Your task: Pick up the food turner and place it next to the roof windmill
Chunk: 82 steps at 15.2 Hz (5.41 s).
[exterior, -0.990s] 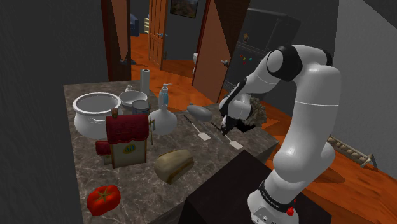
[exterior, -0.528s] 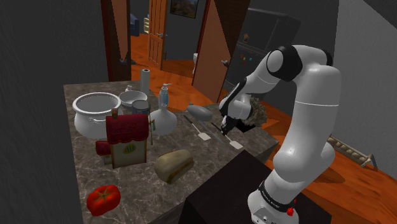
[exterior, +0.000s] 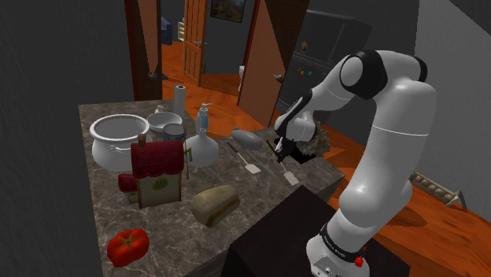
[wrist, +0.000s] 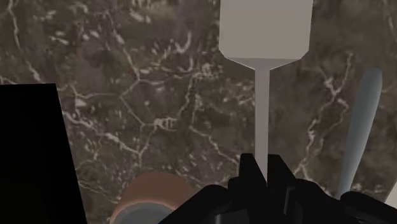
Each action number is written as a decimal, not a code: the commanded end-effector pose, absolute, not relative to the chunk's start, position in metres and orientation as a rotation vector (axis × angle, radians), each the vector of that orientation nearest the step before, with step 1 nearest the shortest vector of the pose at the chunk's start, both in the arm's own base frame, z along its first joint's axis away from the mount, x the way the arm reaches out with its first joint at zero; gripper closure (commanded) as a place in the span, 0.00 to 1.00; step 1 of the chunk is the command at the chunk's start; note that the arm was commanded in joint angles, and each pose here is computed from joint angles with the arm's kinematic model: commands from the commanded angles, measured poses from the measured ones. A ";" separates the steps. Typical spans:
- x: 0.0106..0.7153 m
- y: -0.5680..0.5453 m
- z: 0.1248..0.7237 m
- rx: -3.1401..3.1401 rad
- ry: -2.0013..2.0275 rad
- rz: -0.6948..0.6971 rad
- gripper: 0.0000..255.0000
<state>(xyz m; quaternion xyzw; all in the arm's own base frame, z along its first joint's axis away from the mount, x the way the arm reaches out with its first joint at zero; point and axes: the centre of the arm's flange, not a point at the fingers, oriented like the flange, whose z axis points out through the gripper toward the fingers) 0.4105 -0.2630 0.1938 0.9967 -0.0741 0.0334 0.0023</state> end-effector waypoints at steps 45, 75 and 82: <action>0.411 -0.263 0.436 3.127 -0.232 0.104 1.00; 0.422 -0.105 0.529 3.127 -0.232 0.104 1.00; 0.429 -0.013 0.529 3.127 -0.232 0.104 1.00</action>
